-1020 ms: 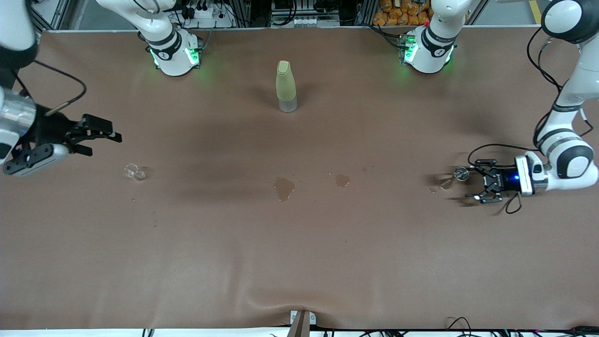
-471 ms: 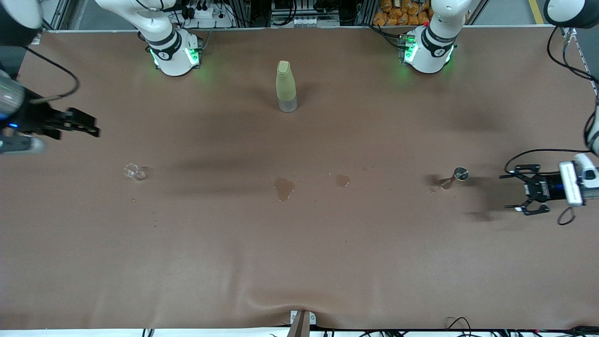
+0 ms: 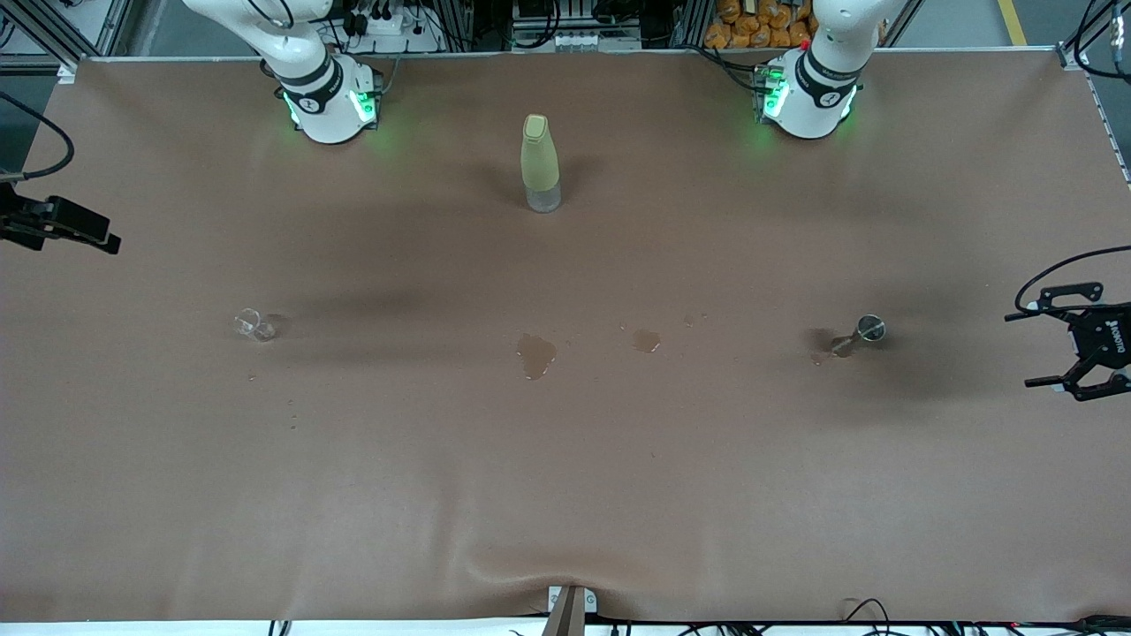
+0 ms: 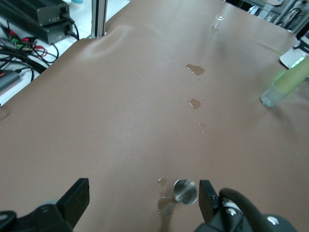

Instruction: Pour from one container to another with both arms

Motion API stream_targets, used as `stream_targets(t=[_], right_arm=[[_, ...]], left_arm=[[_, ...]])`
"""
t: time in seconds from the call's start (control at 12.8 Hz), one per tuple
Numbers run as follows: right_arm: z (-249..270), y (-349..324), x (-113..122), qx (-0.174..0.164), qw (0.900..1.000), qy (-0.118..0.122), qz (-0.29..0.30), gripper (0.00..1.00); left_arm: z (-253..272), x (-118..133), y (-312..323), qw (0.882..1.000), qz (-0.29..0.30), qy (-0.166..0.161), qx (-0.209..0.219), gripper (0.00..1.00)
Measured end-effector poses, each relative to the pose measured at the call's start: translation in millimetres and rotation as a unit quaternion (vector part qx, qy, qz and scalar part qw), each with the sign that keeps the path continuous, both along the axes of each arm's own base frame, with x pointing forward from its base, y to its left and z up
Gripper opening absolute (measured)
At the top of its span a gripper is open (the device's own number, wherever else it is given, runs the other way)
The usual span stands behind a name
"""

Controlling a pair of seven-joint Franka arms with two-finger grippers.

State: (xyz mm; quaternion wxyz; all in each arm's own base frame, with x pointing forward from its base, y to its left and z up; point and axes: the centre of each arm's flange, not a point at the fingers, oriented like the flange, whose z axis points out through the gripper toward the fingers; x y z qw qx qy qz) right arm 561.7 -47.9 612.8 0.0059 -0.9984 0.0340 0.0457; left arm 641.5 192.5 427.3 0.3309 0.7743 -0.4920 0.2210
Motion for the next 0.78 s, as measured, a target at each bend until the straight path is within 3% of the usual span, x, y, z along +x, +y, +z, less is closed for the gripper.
stream_targets(t=[0.24, 0.47, 0.63, 0.78], right_arm=[[-18.5, 0.9, -0.3, -0.002, 1.0, 0.0, 0.003, 1.0], [-24.7, 1.9, -15.0, -0.003, 1.0, -0.019, 0.016, 1.0], [-15.4, 4.3, -31.4, -0.002, 0.999, -0.03, 0.043, 1.0], [-11.4, -2.5, -40.4, 0.001, 0.998, -0.033, 0.059, 1.0]], left_arm=[[38.6, -2.0, -26.8, 0.994, 0.066, 0.075, 0.049, 1.0], [71.5, -4.1, -58.7, 0.971, 0.153, 0.155, 0.103, 1.0], [93.1, -4.9, -89.2, 0.942, 0.218, 0.201, 0.155, 1.0], [105.9, -4.9, -123.2, 0.897, 0.303, 0.252, 0.201, 1.0]])
